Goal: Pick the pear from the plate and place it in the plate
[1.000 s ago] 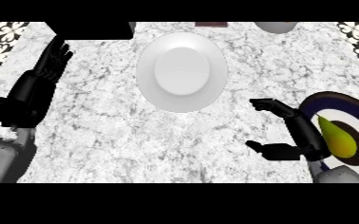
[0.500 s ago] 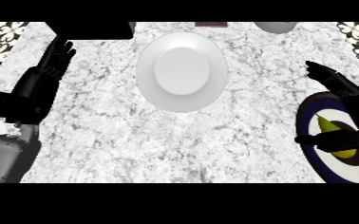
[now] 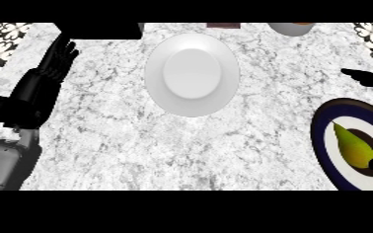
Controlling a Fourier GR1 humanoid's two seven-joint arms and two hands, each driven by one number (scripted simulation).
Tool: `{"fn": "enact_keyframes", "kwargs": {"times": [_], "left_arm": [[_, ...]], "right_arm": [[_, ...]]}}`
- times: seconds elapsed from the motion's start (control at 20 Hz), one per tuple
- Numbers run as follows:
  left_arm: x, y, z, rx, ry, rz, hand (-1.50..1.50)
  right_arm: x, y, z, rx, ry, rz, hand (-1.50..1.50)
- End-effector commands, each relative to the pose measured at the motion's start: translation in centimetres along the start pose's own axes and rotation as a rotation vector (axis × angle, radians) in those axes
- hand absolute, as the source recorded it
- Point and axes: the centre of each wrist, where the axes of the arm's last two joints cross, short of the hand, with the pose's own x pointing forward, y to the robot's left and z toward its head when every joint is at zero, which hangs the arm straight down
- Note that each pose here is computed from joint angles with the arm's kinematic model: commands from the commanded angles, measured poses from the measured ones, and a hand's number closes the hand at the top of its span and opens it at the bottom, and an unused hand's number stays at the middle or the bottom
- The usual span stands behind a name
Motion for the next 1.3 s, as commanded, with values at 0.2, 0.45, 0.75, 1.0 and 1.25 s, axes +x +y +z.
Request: {"fn": "enact_keyframes", "kwargs": {"times": [0.2, 0.45, 0.75, 1.0, 1.25], "left_arm": [[0.3, -0.9, -1.4, -0.018, -0.009, 0.010, 0.00], [-0.6, -0.5, 0.9, 0.011, -0.002, 0.020, 0.00], [1.0, 1.5, -0.8, 0.003, -0.009, 0.006, 0.00], [-0.3, -0.5, 0.4, 0.003, 0.018, 0.006, 0.00], [-0.7, 0.1, -0.3, 0.018, 0.012, 0.013, 0.00]], "right_arm": [[0.9, -1.0, -1.6, 0.260, 0.204, 0.160, -1.50], [-0.2, 0.2, -2.8, 0.262, 0.233, 0.203, -1.50], [-0.1, 3.2, -4.7, 0.254, 0.343, 0.287, -1.50], [-2.6, 3.8, -6.3, 0.280, 0.398, 0.279, -1.50], [-4.1, 5.1, -6.3, 0.295, 0.390, 0.278, -1.50]]}}
